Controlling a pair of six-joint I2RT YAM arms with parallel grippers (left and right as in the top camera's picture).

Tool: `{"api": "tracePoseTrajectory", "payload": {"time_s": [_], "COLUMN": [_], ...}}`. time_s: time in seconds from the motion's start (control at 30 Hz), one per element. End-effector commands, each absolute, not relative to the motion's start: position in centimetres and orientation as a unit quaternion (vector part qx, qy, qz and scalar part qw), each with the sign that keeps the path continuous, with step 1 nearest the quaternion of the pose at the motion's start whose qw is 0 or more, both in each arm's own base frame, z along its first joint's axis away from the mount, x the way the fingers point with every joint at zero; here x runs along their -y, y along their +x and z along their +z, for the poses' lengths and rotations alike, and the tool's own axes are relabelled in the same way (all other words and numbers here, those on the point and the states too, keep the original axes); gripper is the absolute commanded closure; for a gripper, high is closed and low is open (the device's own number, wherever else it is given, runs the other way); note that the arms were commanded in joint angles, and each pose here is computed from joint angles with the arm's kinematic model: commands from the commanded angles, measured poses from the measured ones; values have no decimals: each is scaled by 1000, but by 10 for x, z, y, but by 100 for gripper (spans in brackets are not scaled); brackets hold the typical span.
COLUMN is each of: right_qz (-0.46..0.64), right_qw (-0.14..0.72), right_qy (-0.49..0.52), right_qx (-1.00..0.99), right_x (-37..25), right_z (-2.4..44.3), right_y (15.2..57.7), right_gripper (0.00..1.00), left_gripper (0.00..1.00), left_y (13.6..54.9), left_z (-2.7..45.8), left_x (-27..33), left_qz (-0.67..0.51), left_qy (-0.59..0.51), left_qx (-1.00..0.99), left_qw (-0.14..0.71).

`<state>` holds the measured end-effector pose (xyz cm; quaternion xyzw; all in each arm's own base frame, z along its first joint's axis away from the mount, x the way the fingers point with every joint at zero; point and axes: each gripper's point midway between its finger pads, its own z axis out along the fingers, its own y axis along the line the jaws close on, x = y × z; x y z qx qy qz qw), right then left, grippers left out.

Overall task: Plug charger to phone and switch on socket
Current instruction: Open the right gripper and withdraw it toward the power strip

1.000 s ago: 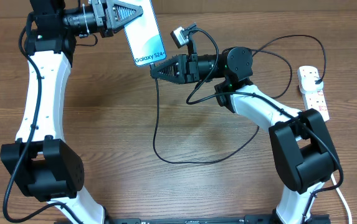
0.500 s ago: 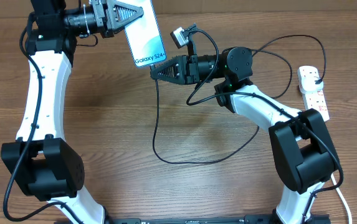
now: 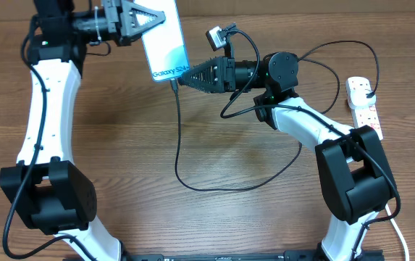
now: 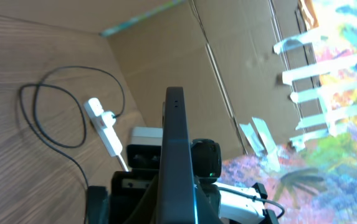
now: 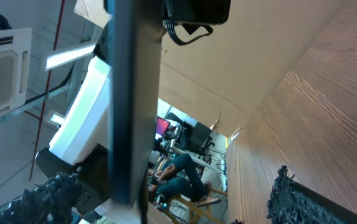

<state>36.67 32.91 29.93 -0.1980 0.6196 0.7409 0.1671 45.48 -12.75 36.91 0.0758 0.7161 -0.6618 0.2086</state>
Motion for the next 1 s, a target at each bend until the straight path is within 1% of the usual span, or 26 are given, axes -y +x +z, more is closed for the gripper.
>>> {"api": "tracePoseTrajectory", "payload": {"time_s": [0.0,0.17,0.27,0.4,0.53,0.67,0.8,0.97], "right_qz": [737,734,727,711,682,635,559,462], "right_qw": [175,172,158,130,91,66,57,76], "right_qy": [-199,-169,-138,-97,-46,10,60,88], "right_qx": [-622,-635,-654,-685,-724,-770,-825,-879], "right_x": [-316,-302,-293,-288,-283,-274,-256,-227], "right_z": [301,296,285,259,220,176,129,105], "right_y": [375,389,401,413,419,420,416,409], "right_gripper": [0,0,0,0,0,0,0,0], "left_gripper": [96,96,96,96,96,96,96,96], "left_y": [454,454,454,455,456,458,458,458], "left_z": [377,378,378,378,378,377,377,376], "left_x": [108,96,93,93,93,92,92,93], "left_qz": [-660,-662,-661,-660,-658,-656,-654,-649], "left_qy": [61,57,55,54,52,48,50,63], "left_qx": [-716,-714,-714,-714,-715,-717,-717,-717], "left_qw": [219,222,224,225,228,231,234,246]}}
